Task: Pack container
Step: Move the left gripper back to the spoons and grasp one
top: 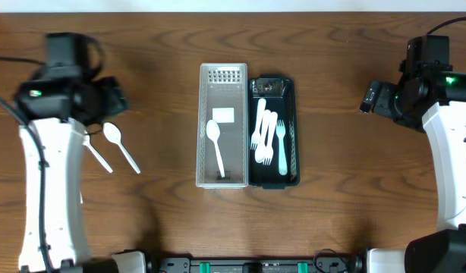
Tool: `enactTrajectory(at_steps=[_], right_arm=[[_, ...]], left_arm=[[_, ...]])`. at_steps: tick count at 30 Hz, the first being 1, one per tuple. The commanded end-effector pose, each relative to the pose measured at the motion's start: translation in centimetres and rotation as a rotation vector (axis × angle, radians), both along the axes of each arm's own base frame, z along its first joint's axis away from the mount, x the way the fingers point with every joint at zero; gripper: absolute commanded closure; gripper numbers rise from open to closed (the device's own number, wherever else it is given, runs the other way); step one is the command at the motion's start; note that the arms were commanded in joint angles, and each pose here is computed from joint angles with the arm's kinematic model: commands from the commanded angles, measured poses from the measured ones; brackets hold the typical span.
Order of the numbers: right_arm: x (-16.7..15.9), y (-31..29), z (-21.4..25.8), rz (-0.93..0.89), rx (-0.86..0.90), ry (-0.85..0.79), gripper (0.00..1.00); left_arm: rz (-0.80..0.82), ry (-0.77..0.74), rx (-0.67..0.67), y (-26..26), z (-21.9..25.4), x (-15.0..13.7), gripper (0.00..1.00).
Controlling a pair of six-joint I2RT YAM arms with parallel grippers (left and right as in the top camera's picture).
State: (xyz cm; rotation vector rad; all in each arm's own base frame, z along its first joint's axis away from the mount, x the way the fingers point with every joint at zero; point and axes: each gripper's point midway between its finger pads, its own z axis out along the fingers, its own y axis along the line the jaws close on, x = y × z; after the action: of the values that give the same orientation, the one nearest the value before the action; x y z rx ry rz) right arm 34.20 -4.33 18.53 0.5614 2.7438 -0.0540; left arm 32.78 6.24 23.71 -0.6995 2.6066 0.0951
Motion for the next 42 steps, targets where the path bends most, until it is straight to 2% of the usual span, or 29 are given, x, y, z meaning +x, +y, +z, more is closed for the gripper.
enactTrajectory(at_steps=[1, 5, 12, 18, 22, 42], right_arm=[[0.0, 0.0, -0.4, 0.010, 0.000, 0.008, 0.02], [0.1, 0.0, -0.3, 0.010, 0.000, 0.004, 0.01], [0.1, 0.0, -0.3, 0.020, -0.003, 0.005, 0.01], [0.1, 0.0, -0.3, 0.021, -0.004, 0.006, 0.02], [0.1, 0.0, -0.3, 0.021, -0.004, 0.006, 0.02], [0.1, 0.0, -0.3, 0.021, -0.004, 0.006, 0.02]], left_arm=[[0.023, 0.089, -0.091, 1.8, -3.6, 0.3, 0.18], [0.074, 0.204, -0.127, 3.6, -7.9, 0.8, 0.16], [0.000, 0.368, -0.245, 2.8, -15.5, 2.2, 0.16], [-0.011, 0.492, -0.302, 2.3, -20.5, 1.9, 0.16], [-0.007, 0.540, -0.317, 2.2, -22.2, 1.4, 0.16], [-0.002, 0.601, -0.335, 1.3, -26.0, -1.7, 0.18]])
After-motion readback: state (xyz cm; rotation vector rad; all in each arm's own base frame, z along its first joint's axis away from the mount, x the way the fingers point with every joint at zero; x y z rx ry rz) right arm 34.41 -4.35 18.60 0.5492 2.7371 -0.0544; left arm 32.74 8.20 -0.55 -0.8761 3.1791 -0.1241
